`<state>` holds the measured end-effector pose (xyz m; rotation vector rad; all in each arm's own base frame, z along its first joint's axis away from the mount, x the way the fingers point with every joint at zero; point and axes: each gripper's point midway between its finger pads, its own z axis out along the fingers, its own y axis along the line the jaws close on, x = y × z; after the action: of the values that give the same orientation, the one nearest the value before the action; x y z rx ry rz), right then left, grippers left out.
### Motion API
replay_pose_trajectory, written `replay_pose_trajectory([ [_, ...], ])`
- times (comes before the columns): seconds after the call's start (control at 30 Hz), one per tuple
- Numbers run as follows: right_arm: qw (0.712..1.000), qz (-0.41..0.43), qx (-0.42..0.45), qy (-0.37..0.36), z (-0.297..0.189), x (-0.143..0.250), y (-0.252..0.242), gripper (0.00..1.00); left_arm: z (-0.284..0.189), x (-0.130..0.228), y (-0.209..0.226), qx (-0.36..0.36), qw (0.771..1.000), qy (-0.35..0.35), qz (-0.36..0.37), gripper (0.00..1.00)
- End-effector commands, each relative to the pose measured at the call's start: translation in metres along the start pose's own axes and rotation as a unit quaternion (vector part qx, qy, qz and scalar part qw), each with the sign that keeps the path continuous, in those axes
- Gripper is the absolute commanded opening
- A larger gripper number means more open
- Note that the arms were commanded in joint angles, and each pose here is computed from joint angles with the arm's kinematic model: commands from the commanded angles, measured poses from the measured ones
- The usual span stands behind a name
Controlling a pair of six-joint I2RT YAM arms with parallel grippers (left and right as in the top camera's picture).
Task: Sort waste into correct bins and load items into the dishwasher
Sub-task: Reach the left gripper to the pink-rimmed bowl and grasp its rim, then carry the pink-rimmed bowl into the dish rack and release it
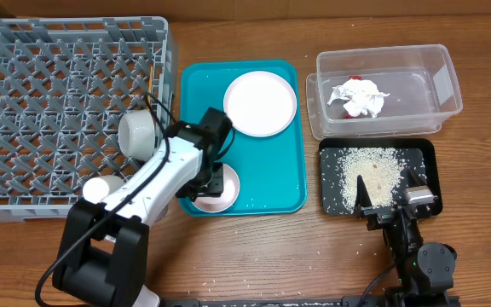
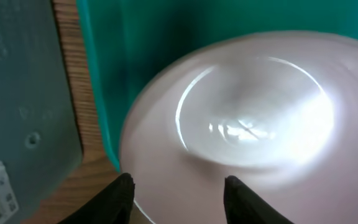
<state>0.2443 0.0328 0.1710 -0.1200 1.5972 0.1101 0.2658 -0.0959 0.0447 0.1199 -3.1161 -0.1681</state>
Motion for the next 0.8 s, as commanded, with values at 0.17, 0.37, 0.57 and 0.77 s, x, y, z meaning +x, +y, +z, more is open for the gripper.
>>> replay_pose_trajectory([
  [0.17,1.0,0.0,0.005,-0.005,0.0,0.001,-0.002,1.0,-0.03,-0.017,-0.007,0.052,0.998,-0.039,0.0,0.56],
  [0.37,1.0,0.0,0.005,-0.005,0.0,0.001,-0.002,1.0,-0.015,-0.011,0.022,-0.016,0.999,-0.036,-0.03,0.55],
  [0.57,1.0,0.0,0.005,-0.005,0.0,0.001,-0.002,1.0,0.006,-0.007,0.005,0.038,0.999,-0.031,0.0,0.52],
  [0.77,1.0,0.0,0.005,-0.005,0.0,0.001,-0.002,1.0,0.009,-0.003,-0.012,0.087,0.996,-0.022,0.014,0.37],
])
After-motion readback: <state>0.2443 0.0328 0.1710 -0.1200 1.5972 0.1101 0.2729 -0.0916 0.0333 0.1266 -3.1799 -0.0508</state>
